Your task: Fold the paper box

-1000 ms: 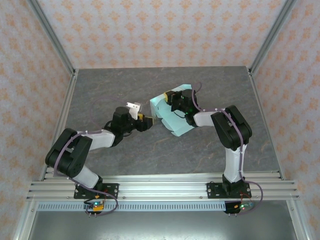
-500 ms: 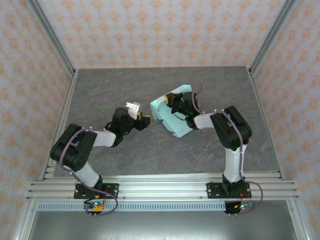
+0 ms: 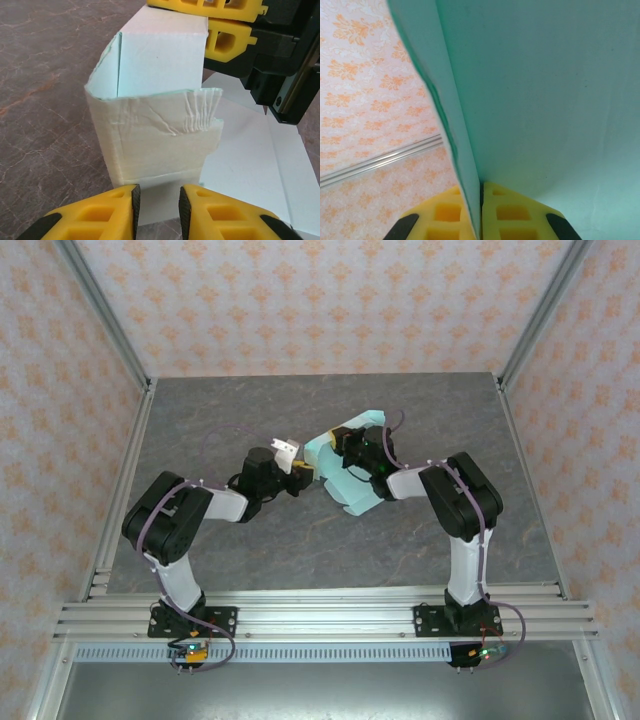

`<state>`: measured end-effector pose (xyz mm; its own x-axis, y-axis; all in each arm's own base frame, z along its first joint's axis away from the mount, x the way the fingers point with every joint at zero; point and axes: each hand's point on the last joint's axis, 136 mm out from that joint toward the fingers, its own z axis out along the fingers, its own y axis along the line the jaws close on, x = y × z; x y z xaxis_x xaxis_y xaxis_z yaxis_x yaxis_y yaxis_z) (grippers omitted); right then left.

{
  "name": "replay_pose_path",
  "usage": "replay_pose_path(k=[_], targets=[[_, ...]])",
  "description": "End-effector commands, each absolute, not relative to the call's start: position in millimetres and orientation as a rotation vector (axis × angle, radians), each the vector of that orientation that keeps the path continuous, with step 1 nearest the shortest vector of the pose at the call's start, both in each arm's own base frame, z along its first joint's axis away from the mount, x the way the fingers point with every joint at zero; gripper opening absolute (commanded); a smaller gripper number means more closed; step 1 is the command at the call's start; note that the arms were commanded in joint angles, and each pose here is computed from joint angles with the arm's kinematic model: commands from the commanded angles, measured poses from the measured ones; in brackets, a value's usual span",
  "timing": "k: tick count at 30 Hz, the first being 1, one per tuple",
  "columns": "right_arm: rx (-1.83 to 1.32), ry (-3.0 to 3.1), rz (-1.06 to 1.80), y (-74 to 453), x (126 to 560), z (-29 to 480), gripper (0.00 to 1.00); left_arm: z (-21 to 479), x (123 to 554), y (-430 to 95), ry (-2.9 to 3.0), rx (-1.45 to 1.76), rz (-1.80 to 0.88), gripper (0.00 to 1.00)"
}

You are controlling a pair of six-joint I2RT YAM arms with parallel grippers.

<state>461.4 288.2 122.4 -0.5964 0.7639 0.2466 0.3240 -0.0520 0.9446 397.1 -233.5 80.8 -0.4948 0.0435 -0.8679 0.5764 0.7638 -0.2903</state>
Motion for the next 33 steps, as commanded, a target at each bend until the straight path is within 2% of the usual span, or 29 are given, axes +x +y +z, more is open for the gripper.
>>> replay_pose_path(k=[1,10,19,28,33], targets=[[1.219,1.942,1.689,300.0,443.9,94.8,0.08,96.2,402.7,-246.7,1.939,0.512,-0.727,0.3],[1.226,1.904,1.683,297.4,440.4,91.7,0.08,96.8,398.9,-264.8,1.921,0.548,-0.744,0.3],[1.221,1.82,1.709,287.6,438.1,92.6,0.08,94.6,410.9,-263.0,1.922,0.453,-0.623,0.3],[1.224,1.799,1.674,280.3,428.7,95.9,0.08,85.5,424.0,-257.2,1.978,0.381,-0.503,0.43],[1.25,1.782,1.65,280.8,421.7,97.5,0.08,86.2,424.9,-260.9,1.984,0.385,-0.491,0.44]])
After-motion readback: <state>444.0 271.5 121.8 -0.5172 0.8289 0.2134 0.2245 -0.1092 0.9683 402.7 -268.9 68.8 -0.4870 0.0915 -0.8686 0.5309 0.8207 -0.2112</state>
